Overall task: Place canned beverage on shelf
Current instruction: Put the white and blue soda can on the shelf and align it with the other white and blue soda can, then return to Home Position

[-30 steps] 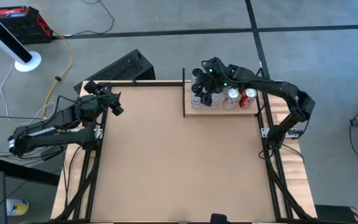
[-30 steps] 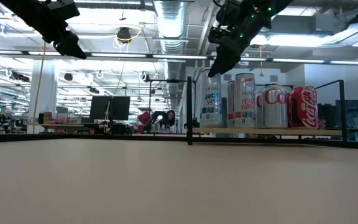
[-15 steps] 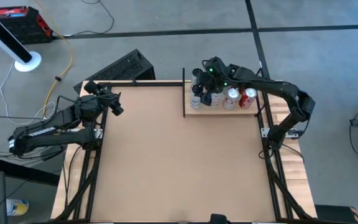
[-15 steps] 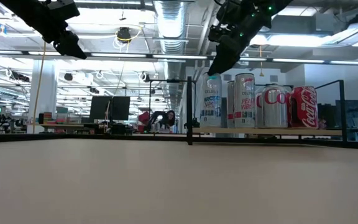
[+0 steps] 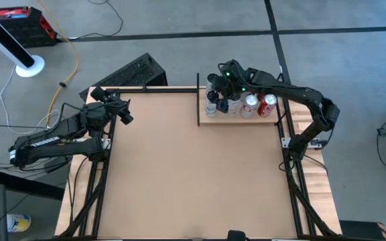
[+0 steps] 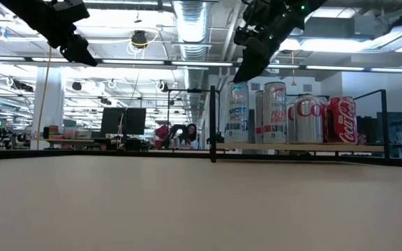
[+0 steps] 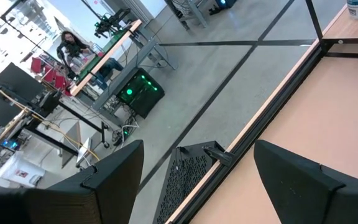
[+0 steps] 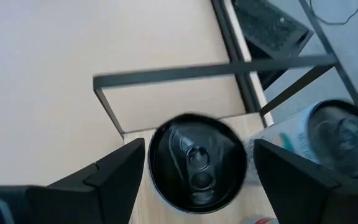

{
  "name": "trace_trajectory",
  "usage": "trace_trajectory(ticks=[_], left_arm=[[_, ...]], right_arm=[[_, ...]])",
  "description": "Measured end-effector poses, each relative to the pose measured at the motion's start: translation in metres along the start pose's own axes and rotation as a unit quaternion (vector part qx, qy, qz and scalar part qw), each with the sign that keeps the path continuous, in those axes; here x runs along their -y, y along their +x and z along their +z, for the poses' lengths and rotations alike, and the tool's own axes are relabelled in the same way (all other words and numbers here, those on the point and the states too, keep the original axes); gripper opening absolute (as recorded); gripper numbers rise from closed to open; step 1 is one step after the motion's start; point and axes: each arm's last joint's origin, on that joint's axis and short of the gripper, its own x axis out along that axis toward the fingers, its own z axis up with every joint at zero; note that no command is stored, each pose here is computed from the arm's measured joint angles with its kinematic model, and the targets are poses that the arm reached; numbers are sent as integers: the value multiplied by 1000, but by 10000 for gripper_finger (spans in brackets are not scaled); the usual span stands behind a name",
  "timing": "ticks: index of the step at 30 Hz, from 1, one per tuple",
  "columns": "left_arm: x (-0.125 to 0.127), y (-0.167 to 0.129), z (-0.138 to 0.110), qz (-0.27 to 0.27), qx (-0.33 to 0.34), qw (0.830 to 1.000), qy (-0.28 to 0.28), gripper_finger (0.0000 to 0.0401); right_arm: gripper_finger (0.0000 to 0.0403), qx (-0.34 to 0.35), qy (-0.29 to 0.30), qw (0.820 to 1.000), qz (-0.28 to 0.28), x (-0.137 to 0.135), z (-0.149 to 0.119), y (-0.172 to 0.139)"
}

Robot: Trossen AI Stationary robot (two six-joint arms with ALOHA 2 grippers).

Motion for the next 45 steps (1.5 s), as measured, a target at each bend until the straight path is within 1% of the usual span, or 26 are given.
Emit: trace_trajectory(ticks=[4,10,15,18,20,24,27,29,32,34,36,38,41,43,45], left_arm=[[0,0,0,0,0,1000,0,291],[0,0,0,0,0,1000,0,291],[0,0,0,0,0,1000,0,291],[0,0,0,0,0,1000,0,291],[0,0,0,0,0,1000,0,291],[1,0,-1,-3,-5,1000,-2,291],[1,0,-1,-3,-5,1000,-2,291],[1,0,-1,-3,-5,1000,-2,291],[1,0,-1,-3,-5,1000,-3,291],[1,0,-1,-2,-5,1000,-3,291],[1,0,-1,-2,-5,1000,-3,291],[1,0,-1,-2,-4,1000,-4,291],[1,0,-1,-2,-4,1000,-4,291],[1,0,-1,-2,-4,1000,-5,291],[1,0,-1,-5,-3,1000,-12,291]], right_arm=[[322,7,-4,1000,0,0,11,-11],[322,-2,-3,1000,17,-12,31,-35],[322,-26,4,999,48,-34,46,-63],[322,-49,17,996,70,-49,51,-77],[322,-72,19,993,86,-61,50,-84],[322,-129,22,985,112,-81,39,-102],[316,-186,42,974,122,-92,26,-120],[310,-193,62,972,123,-98,21,-135],[303,-172,83,975,116,-106,14,-166],[300,-144,82,982,95,-112,6,-187],[297,-106,76,989,71,-118,-4,-204],[296,-59,72,994,54,-125,-16,-214],[295,12,68,996,57,-137,-41,-215],[295,49,58,995,69,-145,-60,-206],[295,81,55,992,77,-154,-79,-190]])
